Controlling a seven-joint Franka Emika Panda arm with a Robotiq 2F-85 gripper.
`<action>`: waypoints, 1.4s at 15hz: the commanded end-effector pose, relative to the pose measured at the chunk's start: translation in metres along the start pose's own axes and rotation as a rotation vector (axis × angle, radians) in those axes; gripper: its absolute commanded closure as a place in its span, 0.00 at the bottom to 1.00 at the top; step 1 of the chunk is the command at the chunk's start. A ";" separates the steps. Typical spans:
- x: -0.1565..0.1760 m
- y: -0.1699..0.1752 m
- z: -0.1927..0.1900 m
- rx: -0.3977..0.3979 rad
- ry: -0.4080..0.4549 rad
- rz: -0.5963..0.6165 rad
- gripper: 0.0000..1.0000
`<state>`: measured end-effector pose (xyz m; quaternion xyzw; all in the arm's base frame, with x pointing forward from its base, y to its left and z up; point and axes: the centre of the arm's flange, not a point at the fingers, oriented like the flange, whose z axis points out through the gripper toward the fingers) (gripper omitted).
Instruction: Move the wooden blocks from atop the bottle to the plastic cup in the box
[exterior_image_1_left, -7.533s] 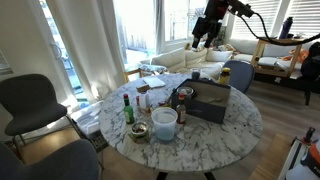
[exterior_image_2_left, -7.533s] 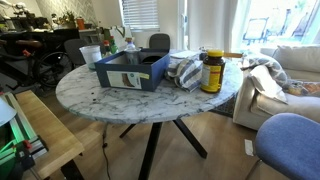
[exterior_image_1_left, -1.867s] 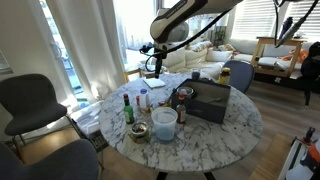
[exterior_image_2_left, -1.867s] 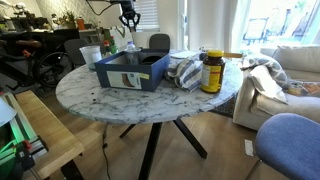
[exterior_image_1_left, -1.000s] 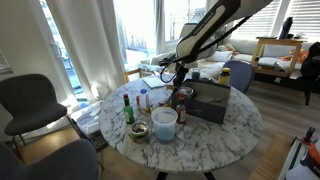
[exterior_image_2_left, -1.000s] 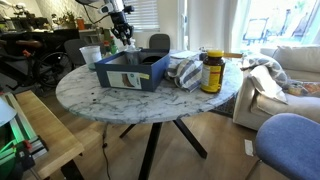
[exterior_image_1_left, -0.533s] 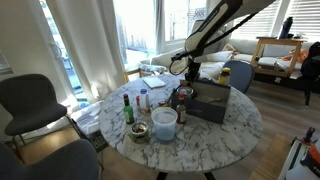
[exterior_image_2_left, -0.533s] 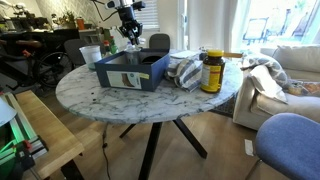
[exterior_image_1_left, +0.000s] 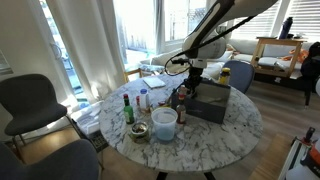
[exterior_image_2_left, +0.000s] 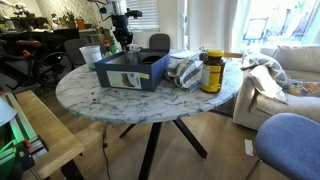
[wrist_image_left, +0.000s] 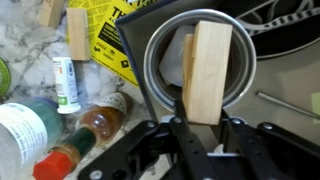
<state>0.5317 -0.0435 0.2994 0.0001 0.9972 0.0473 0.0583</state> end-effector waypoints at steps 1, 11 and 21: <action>0.032 0.042 -0.011 -0.040 -0.002 0.177 0.93; 0.037 0.071 -0.025 0.031 -0.108 0.260 0.00; 0.025 0.077 -0.057 0.193 -0.223 0.160 0.00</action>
